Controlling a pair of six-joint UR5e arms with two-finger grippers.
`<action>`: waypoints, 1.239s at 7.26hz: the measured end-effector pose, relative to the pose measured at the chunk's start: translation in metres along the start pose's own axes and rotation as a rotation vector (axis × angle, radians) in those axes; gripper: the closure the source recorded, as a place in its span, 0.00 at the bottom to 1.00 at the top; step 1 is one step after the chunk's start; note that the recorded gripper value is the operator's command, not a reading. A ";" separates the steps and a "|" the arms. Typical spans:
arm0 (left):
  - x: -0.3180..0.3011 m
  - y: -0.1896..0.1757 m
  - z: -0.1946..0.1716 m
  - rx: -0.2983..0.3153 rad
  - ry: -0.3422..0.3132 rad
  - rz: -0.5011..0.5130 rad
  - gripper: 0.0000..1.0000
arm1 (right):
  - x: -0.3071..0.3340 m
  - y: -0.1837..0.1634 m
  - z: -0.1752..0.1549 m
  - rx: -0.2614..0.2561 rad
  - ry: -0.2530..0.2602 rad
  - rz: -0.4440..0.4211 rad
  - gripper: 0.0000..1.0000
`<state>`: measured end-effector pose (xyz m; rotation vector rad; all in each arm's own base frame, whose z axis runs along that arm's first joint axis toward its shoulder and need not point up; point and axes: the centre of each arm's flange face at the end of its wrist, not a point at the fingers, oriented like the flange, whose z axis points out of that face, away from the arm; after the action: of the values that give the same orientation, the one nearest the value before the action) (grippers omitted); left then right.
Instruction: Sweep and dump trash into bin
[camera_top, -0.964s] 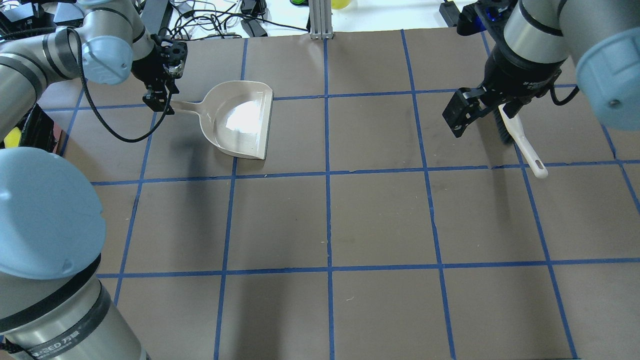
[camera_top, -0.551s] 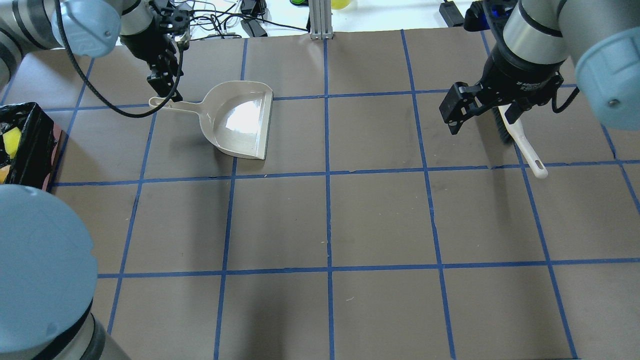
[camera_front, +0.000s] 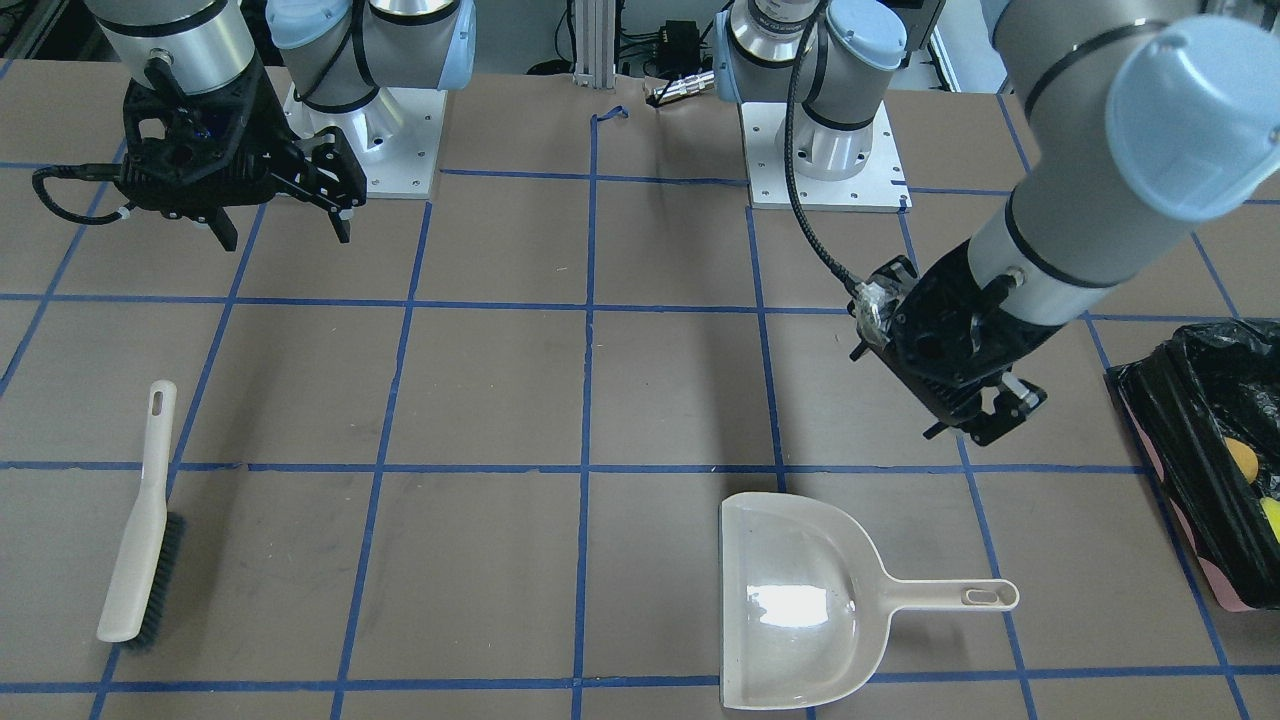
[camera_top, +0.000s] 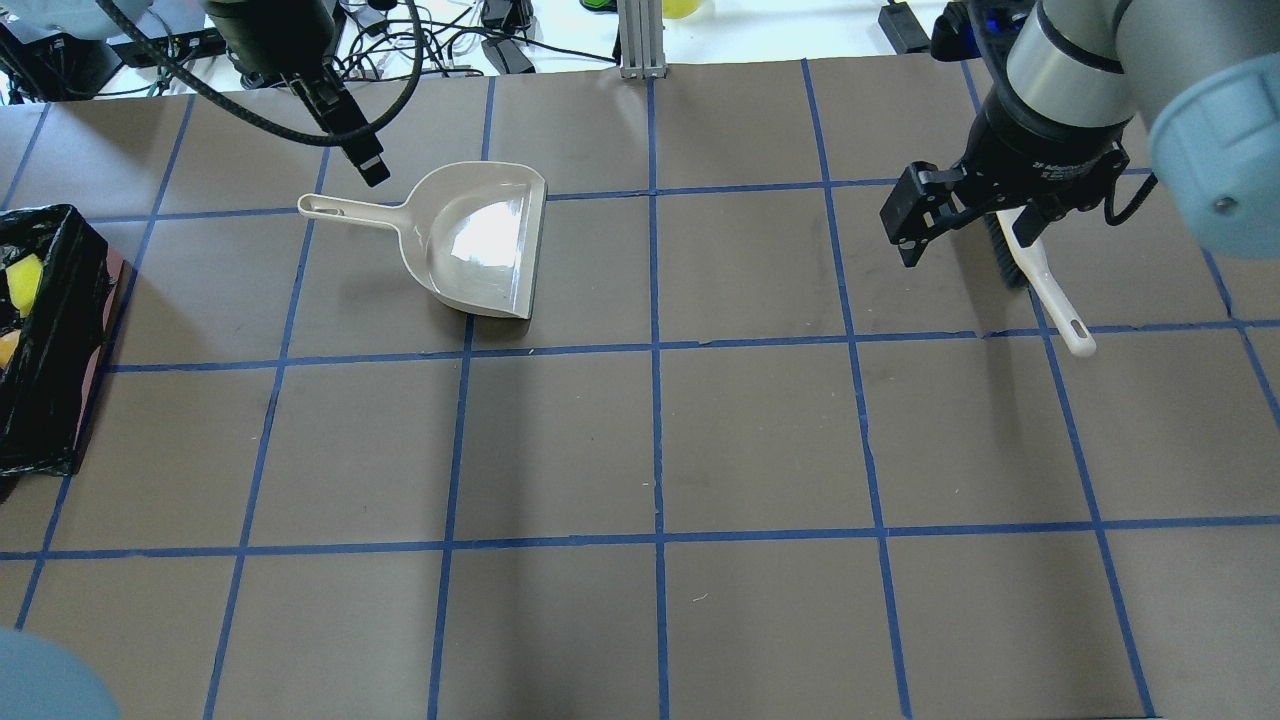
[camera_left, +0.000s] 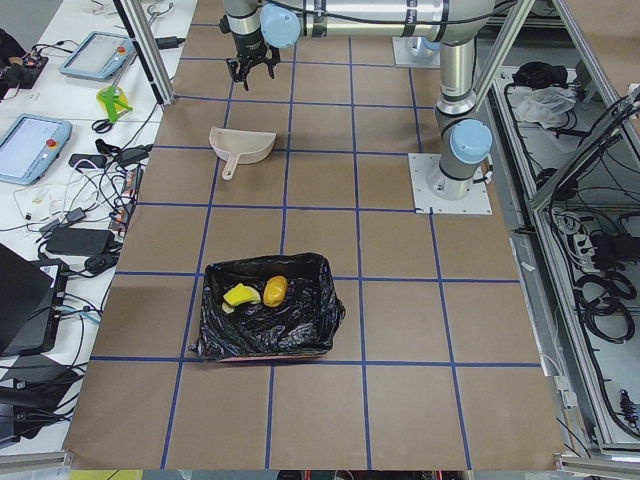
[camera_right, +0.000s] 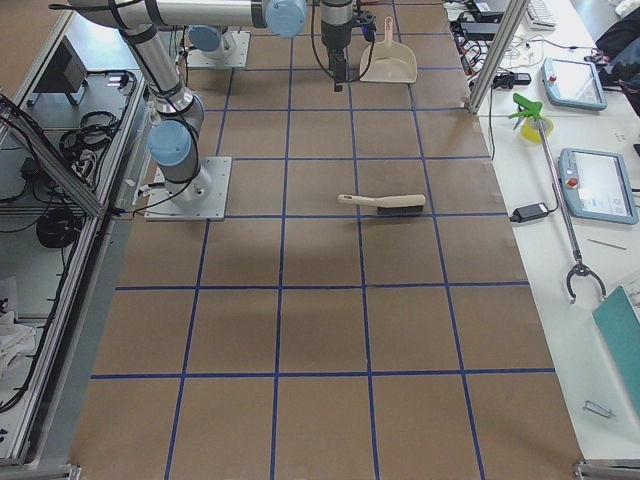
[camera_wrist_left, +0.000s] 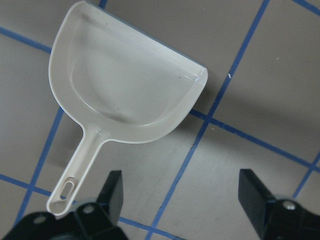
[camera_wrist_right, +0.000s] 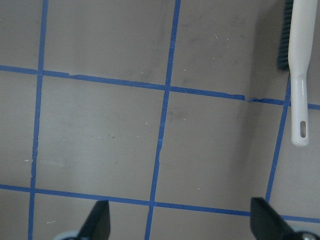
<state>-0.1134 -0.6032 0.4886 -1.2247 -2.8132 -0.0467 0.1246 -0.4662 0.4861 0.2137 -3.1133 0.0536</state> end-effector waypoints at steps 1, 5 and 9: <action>0.017 0.013 -0.018 -0.002 0.001 -0.168 0.08 | 0.000 0.000 0.000 0.001 -0.002 0.001 0.00; 0.088 0.073 -0.028 -0.007 0.004 -0.543 0.00 | 0.000 0.000 0.002 -0.009 -0.002 0.002 0.00; 0.101 0.086 -0.021 0.098 -0.062 -0.579 0.00 | 0.000 0.002 0.001 -0.013 -0.006 0.017 0.00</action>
<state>-0.1175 -0.4719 0.5172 -0.3679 -3.0741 0.0972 0.1243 -0.4645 0.4849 0.1880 -3.1203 0.0329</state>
